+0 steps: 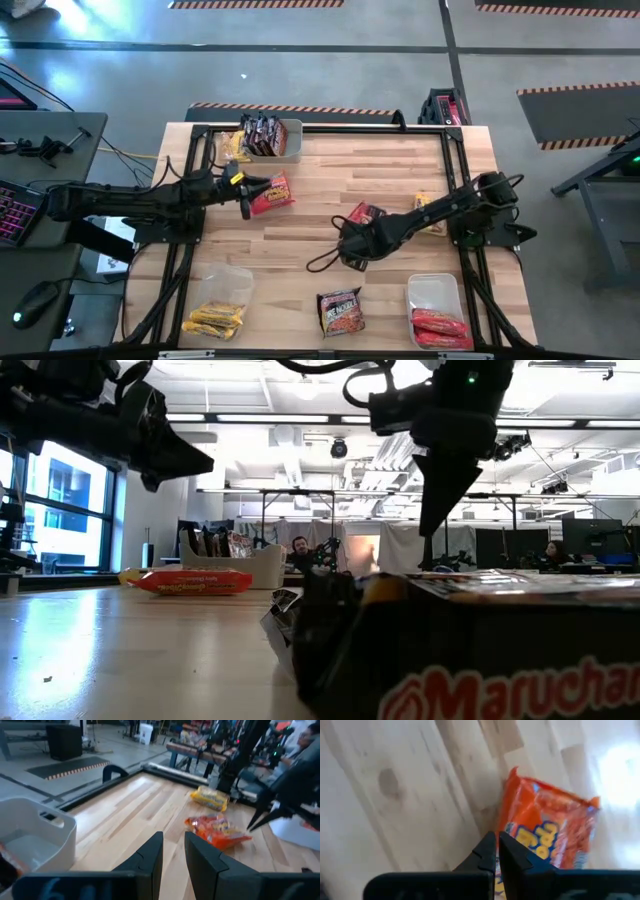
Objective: Sort Maruchan noodles
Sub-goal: Put the right orange noodle pack into the white bin
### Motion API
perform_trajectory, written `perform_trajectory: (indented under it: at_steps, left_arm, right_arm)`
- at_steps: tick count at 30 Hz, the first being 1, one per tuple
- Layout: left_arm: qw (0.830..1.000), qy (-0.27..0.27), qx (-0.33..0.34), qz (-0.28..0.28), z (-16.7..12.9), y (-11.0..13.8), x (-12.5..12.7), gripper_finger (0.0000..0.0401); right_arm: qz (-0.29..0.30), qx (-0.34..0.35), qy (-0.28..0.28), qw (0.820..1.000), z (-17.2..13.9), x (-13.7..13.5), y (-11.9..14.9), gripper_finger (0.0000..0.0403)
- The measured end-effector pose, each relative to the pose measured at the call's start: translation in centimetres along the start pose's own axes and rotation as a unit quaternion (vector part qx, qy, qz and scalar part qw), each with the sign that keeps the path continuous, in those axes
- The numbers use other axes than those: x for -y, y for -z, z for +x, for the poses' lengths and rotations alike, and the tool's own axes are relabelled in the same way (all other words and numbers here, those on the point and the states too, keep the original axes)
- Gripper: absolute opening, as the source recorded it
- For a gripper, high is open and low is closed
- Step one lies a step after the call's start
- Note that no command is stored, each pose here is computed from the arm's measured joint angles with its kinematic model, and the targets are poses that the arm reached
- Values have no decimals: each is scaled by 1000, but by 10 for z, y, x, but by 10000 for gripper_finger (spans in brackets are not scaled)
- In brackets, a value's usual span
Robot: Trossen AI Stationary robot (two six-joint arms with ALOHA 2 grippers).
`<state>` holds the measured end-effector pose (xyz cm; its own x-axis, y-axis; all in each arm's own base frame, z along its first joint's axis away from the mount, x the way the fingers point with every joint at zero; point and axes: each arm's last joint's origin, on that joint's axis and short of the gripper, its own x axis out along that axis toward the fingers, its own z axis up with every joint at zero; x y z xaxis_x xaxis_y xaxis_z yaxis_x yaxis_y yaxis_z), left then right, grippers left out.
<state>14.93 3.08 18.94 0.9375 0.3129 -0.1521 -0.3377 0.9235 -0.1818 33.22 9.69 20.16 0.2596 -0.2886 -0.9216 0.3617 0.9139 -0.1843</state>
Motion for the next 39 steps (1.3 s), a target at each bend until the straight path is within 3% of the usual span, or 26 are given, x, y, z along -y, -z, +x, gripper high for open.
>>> perform_trajectory:
  at_steps: [4,7,16,20,24,29,35,39]
  left_arm:
    - [1000,3,14,-1,0,-3,1,69]
    - [1000,-6,14,-2,0,-3,0,69]
    - [1000,-6,15,-2,0,-3,0,69]
    - [1000,11,3,-1,3,0,1,69]
    - [999,34,-12,0,9,4,3,69]
    - [998,53,-28,3,23,12,4,69]
    - [995,57,-79,6,43,26,6,69]
    - [990,68,-118,24,64,31,15,74]
  right_arm:
    - [52,-31,-9,998,-1,-2,6,3]
    - [98,-79,15,992,0,-1,17,28]
    - [185,-112,47,975,14,-15,28,191]
    - [211,-115,75,968,27,-19,31,223]
    - [234,-121,97,960,35,-20,33,208]
    - [235,-127,112,957,45,-24,37,139]
    - [200,-103,123,967,46,-29,39,25]
    - [157,-89,120,976,45,-32,40,14]
